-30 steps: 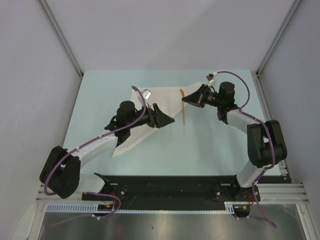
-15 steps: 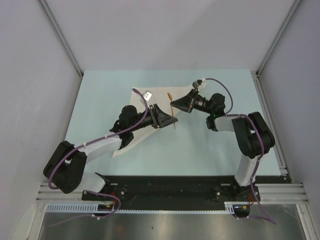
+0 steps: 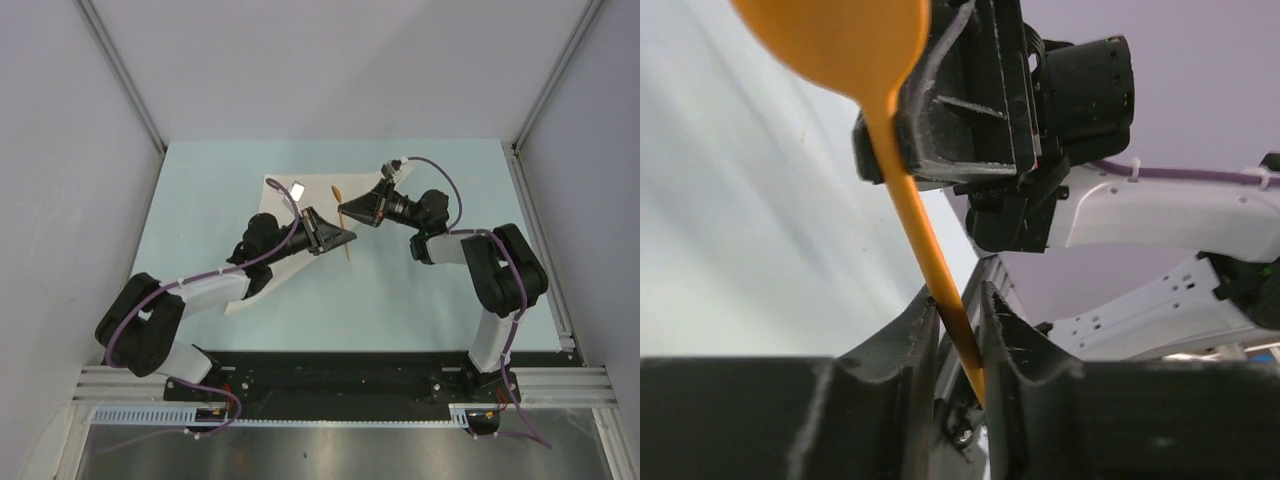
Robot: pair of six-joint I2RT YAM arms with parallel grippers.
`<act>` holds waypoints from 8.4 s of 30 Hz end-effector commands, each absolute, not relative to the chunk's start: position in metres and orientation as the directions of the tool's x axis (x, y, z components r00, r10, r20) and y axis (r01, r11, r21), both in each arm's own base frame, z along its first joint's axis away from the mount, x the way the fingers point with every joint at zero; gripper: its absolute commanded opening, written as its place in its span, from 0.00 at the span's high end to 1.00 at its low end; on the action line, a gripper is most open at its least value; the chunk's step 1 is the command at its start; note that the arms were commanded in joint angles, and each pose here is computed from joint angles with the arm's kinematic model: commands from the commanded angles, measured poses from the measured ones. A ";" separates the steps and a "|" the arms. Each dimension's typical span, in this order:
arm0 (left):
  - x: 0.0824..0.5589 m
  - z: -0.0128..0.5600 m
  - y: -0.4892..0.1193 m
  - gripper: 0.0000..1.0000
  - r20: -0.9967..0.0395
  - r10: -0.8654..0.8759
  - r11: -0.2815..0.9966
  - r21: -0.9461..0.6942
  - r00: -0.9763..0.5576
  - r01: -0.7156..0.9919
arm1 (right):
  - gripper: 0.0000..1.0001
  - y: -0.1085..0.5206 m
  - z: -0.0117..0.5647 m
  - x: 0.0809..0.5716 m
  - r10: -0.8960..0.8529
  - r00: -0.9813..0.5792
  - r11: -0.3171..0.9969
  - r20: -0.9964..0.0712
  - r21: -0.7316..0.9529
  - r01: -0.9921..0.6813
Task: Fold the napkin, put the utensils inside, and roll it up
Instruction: Pass the utensil from the right arm to the left, then place the utensil onto the napkin, then fold the napkin
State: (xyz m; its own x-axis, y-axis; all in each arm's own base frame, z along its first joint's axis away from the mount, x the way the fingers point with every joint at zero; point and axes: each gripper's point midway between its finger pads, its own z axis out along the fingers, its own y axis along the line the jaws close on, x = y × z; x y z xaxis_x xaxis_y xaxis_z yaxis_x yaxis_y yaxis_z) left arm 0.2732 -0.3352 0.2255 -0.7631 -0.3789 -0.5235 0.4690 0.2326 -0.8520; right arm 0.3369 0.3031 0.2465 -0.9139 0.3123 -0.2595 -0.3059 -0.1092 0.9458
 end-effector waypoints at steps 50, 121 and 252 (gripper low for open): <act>0.410 0.036 -0.239 1.00 -0.439 0.739 0.650 0.261 -0.511 0.714 | 0.20 0.145 0.235 0.319 0.420 -0.635 0.504 -0.648 0.749 -0.430; 0.355 0.266 -0.139 0.07 -0.874 -0.058 0.844 -0.301 -0.482 0.444 | 0.36 0.076 0.064 0.616 0.564 -0.633 0.674 -0.530 0.739 -0.017; 0.335 0.294 -0.128 0.05 -0.871 -0.209 0.736 -0.440 -0.445 0.515 | 1.00 0.362 0.202 0.434 0.310 -0.675 0.357 -0.670 0.740 -0.570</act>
State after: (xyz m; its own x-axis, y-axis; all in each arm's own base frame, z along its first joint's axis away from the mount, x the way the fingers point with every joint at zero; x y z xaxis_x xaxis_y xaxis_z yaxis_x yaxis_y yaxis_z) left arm 0.3396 -0.1264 0.2764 -0.4962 -0.1972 -0.8455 0.4735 0.7548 -0.4540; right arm 0.4469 0.3518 0.1648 -0.7264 0.3065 -0.6152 -0.4898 0.3970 0.7762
